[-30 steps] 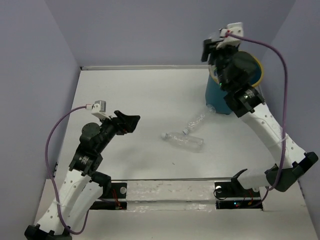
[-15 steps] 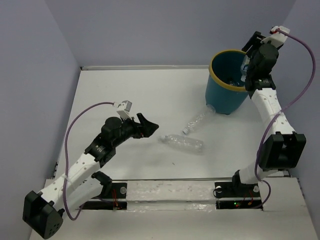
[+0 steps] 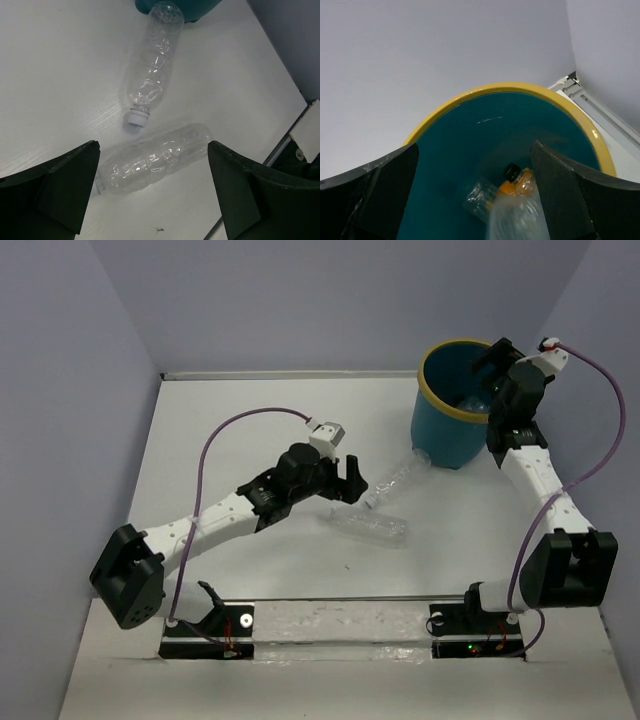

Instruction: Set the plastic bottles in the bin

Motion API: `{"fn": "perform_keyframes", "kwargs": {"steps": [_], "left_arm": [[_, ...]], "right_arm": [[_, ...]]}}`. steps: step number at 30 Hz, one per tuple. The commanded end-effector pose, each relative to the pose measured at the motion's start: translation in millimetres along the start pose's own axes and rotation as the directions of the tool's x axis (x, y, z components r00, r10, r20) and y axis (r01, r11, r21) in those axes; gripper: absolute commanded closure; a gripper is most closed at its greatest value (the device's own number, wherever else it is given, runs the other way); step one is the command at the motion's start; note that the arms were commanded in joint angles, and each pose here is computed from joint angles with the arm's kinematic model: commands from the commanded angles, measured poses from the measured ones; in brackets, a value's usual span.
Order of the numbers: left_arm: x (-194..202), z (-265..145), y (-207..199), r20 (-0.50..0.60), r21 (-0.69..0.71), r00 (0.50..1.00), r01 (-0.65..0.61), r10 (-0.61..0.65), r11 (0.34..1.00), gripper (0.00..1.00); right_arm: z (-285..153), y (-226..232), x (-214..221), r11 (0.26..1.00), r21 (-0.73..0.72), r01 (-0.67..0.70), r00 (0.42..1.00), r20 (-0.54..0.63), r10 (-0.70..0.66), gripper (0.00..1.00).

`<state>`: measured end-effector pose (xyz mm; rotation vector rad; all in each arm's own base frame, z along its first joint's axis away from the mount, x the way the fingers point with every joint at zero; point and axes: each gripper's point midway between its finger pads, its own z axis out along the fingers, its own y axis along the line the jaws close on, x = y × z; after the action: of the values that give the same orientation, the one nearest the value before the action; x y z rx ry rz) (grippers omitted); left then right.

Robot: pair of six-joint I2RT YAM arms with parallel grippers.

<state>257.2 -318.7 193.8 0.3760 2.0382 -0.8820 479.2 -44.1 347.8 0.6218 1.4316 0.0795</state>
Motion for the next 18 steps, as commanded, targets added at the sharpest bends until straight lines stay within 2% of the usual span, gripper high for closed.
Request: {"fn": "perform_keyframes", "kwargs": {"steps": [1, 2, 3, 5, 6, 7, 9, 10, 11, 12, 13, 18], "left_arm": [[-28.8, 22.8, -6.0, 0.061, -0.03, 0.984, -0.166, 0.168, 0.986, 0.01], [-18.0, 37.3, -1.7, 0.021, -0.035, 0.982, -0.188, 0.189, 0.982, 0.01], [-25.3, 44.4, -6.7, 0.03, -0.025, 0.978, -0.208, 0.209, 0.978, 0.01], [-10.3, 68.2, -5.8, -0.02, -0.002, 0.96, -0.278, 0.278, 0.961, 0.01], [-15.7, 76.6, -11.4, -0.012, 0.012, 0.954, -0.299, 0.299, 0.954, 0.01], [1.1, 93.0, -5.7, -0.062, 0.03, 0.941, -0.331, 0.332, 0.943, 0.01], [-3.2, 108.9, -15.7, -0.071, 0.072, 0.931, -0.353, 0.357, 0.933, 0.01], [2.5, 114.8, -16.9, -0.091, 0.09, 0.927, -0.356, 0.363, 0.93, 0.01], [15.4, 125.2, -16.7, -0.122, 0.122, 0.922, -0.354, 0.368, 0.927, 0.01], [11.2, 130.7, -24.2, -0.111, 0.147, 0.922, -0.354, 0.371, 0.924, 0.01], [20.9, 139.2, -21.9, -0.135, 0.162, 0.919, -0.347, 0.369, 0.924, 0.01], [30.4, 165.0, -22.2, -0.171, 0.18, 0.911, -0.346, 0.376, 0.921, 0.01]], "right_arm": [[-36.2, 16.4, -60.9, 0.992, -0.072, -0.104, 0.985, 0.127, 0.113, 0.0], [-41.7, 17.4, -59.0, 0.988, -0.09, -0.123, 0.984, 0.117, 0.133, 0.0], [-47.7, 20.6, -59.4, 0.984, -0.114, -0.14, 0.982, 0.107, 0.152, 0.0], [-69.6, 38.8, -66.9, 0.952, -0.228, -0.205, 0.971, 0.076, 0.227, 0.0], [-75.6, 40.2, -52.1, 0.94, -0.26, -0.22, 0.971, 0.033, 0.236, 0.0], [-85.8, 53.3, -44.2, 0.907, -0.334, -0.256, 0.965, -0.029, 0.261, 0.0], [-101.2, 59.6, -39.8, 0.876, -0.389, -0.285, 0.957, -0.068, 0.281, 0.0], [-110.4, 63.7, -18.7, 0.856, -0.424, -0.295, 0.956, -0.134, 0.263, 0.0], [-114.5, 63.4, -12.6, 0.849, -0.433, -0.301, 0.953, -0.153, 0.26, 0.0], [-121.4, 63.1, -12.0, 0.843, -0.445, -0.304, 0.952, -0.16, 0.26, 0.0], [-128.4, 62.1, 5.3, 0.835, -0.453, -0.313, 0.948, -0.204, 0.245, 0.0], [-144.9, 53.9, 29.6, 0.82, -0.46, -0.341, 0.934, -0.265, 0.241, 0.0]]}}
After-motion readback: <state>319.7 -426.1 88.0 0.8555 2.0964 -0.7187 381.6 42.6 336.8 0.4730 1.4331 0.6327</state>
